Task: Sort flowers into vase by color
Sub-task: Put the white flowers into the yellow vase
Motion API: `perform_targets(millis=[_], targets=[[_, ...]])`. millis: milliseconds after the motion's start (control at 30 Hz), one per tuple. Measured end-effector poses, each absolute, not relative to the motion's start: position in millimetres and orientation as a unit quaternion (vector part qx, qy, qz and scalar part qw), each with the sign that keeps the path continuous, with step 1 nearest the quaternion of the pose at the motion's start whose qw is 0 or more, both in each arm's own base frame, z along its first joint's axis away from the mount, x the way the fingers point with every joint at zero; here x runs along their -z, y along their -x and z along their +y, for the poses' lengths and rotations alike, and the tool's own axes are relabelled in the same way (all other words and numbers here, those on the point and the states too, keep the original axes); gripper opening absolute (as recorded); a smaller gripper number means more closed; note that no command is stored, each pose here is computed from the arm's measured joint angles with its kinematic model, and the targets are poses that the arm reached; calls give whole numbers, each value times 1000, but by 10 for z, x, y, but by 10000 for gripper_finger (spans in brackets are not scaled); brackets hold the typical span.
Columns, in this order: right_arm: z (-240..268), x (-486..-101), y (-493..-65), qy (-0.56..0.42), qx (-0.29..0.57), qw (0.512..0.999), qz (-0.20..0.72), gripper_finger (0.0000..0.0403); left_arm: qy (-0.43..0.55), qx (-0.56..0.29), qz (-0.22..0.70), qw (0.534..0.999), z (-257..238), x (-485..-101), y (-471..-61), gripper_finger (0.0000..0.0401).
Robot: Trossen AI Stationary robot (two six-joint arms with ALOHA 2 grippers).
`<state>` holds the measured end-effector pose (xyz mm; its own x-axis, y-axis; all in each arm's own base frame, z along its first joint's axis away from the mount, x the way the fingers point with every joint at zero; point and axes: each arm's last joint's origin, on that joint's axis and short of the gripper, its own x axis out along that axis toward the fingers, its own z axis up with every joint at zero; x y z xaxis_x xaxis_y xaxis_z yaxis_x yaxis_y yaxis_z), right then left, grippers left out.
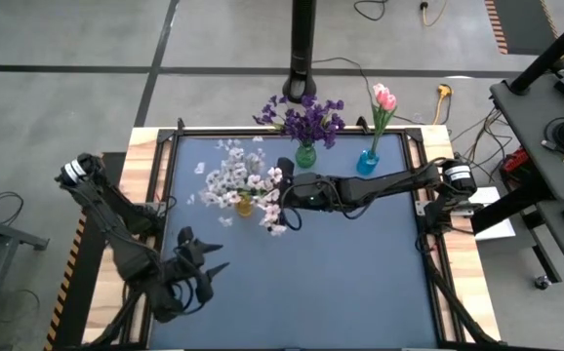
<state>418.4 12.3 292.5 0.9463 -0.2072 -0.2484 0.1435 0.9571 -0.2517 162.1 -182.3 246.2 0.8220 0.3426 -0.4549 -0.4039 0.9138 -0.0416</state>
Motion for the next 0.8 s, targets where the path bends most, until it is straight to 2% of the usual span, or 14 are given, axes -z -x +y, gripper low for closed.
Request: perform_targets(millis=[133, 267, 367, 600, 800], targets=[[124, -2935, -4186, 122, 88, 978, 142, 20, 111, -229, 214, 943, -1717, -2056, -1559, 214], [123, -2920, -4182, 125, 87, 977, 150, 20, 80, -271, 138, 949, -1577, -1844, -1529, 223], [124, -2911, -4179, 126, 86, 976, 155, 20, 58, -308, 135, 940, -1406, -1732, -1572, 234], [124, -2897, -4176, 128, 85, 975, 161, 20, -3, -362, 177, 915, -1127, -1652, -1724, 291], [124, -2875, -4168, 123, 85, 974, 173, 20, -40, -354, 198, 913, -1127, -1686, -1759, 321]])
